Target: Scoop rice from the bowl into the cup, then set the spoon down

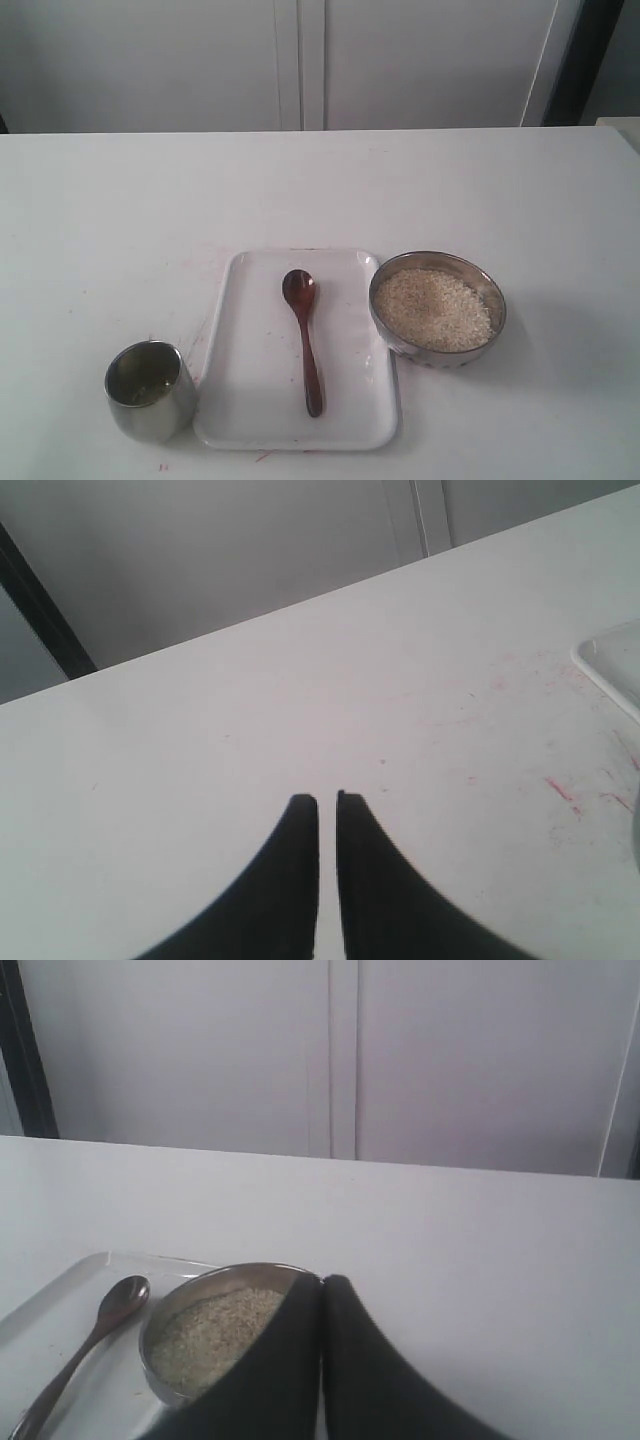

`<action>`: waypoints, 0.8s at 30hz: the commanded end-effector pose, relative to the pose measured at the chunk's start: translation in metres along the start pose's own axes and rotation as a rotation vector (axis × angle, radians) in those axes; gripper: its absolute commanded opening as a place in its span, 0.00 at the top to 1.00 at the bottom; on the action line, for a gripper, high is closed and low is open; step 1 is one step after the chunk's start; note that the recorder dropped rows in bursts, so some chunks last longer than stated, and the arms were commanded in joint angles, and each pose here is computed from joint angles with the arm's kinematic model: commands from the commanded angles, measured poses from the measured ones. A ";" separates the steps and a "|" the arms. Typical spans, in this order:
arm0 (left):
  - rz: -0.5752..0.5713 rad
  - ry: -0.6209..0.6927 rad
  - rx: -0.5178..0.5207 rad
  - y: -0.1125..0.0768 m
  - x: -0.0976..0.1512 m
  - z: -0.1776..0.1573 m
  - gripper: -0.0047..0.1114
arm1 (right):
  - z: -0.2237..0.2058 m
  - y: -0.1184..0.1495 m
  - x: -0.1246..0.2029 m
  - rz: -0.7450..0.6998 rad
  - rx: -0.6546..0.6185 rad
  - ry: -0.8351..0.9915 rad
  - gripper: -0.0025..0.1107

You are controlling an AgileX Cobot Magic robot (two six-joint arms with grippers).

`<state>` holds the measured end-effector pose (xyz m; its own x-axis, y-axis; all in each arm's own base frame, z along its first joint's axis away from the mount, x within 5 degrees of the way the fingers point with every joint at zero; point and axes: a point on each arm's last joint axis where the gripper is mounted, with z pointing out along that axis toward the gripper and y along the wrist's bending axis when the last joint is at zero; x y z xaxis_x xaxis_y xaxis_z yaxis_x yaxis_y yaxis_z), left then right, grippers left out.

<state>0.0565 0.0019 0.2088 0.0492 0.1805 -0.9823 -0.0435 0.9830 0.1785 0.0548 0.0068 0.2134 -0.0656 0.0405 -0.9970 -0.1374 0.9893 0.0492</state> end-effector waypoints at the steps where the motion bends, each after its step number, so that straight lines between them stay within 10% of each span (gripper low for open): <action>1: -0.010 -0.012 0.005 0.000 -0.003 0.000 0.84 | 0.002 -0.003 0.014 0.065 0.052 -0.002 0.98; 24: -0.010 -0.012 0.005 0.000 -0.003 0.000 0.84 | 0.000 -0.007 0.028 -0.049 0.091 0.159 0.98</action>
<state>0.0565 0.0019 0.2088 0.0492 0.1805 -0.9823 -0.0435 0.9830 0.1785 0.0545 0.0018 0.1868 -0.2203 -0.0041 -0.9754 -0.0578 0.9983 0.0089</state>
